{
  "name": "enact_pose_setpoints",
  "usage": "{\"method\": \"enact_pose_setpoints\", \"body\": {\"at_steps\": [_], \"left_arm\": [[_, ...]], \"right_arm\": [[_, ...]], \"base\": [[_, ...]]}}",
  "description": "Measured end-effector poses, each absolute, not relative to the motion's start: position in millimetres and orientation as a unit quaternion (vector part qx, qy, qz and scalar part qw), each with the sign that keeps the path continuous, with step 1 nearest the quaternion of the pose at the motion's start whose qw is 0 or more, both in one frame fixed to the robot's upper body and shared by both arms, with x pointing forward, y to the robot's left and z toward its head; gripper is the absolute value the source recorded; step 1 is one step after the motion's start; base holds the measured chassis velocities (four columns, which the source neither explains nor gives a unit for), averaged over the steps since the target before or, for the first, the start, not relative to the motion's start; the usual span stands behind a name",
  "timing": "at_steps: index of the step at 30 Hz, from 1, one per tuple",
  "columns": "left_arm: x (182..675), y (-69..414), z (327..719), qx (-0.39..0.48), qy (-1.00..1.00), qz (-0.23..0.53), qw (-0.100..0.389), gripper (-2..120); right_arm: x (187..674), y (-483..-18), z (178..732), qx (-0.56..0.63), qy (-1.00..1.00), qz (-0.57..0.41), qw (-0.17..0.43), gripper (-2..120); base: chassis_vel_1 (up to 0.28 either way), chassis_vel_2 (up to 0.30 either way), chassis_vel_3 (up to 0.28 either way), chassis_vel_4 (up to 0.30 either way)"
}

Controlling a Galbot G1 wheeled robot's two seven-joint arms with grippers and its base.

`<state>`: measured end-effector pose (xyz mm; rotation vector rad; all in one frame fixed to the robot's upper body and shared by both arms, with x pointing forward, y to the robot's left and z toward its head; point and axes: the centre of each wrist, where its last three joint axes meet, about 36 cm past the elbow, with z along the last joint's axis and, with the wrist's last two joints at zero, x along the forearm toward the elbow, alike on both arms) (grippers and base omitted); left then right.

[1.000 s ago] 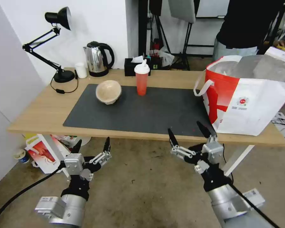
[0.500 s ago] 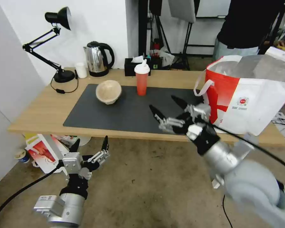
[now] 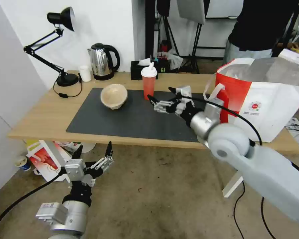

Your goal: Pick up the trash from the table and place it into the takeout bag.

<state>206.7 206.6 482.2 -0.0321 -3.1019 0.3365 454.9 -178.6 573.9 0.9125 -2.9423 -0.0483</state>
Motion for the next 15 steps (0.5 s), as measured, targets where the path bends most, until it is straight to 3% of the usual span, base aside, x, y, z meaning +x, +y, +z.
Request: {"method": "enact_pose_setpoints", "body": {"at_steps": [15], "left_arm": [[209,204,480,-0.008,-0.993,0.115,0.010,100]], "right_arm": [[503,-178,586,0.268,-0.961,0.009,0.067,100]], "base": [[0.000,0.000,0.000,0.000]]}}
